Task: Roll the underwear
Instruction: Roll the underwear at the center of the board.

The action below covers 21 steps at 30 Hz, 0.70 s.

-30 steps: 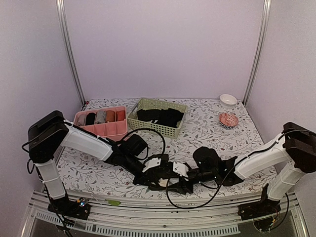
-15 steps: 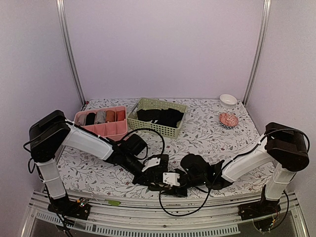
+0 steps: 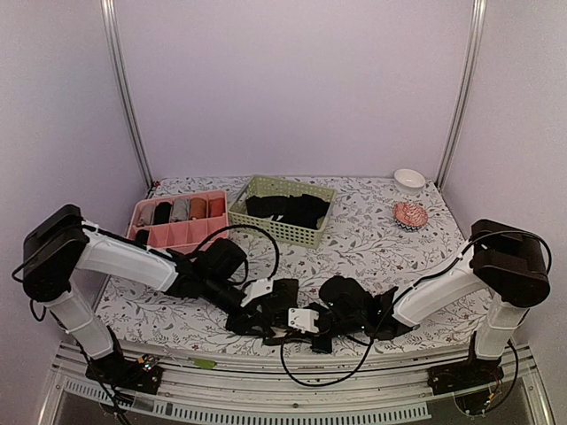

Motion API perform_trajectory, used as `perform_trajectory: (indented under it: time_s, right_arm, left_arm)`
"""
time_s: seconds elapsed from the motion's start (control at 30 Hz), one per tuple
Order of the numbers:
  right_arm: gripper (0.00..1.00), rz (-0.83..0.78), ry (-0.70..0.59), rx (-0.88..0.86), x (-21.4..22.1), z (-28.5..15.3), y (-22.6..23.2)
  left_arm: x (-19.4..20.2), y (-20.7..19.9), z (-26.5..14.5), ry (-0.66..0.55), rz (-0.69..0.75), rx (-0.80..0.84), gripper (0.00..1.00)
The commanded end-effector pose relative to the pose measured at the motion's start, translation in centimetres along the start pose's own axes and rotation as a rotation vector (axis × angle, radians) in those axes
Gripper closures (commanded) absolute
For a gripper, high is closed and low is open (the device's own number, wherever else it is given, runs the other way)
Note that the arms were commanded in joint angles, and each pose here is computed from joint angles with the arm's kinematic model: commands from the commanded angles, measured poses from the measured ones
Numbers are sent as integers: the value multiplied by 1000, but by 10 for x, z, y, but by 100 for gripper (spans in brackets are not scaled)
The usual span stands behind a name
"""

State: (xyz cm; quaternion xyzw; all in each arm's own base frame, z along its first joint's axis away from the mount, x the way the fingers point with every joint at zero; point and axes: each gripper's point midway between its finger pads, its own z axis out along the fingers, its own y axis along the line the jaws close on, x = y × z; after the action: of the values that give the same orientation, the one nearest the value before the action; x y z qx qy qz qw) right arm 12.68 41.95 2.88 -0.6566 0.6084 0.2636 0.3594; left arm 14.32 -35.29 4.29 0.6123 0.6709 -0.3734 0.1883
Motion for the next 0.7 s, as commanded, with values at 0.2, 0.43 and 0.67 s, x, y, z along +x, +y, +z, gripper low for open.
perform_trajectory:
  time_s: [0.2, 0.43, 0.67]
  right_arm:
    - [100, 421, 22, -251, 4, -11, 4]
    - [100, 666, 26, -407, -2, -15, -11]
    - [100, 824, 103, -522, 1, -4, -17]
  left_arm:
    - [-69, 37, -115, -341, 81, -600, 5]
    - [-107, 19, -202, -732, -49, -750, 4]
    - [-95, 0, -183, -626, -18, -634, 4]
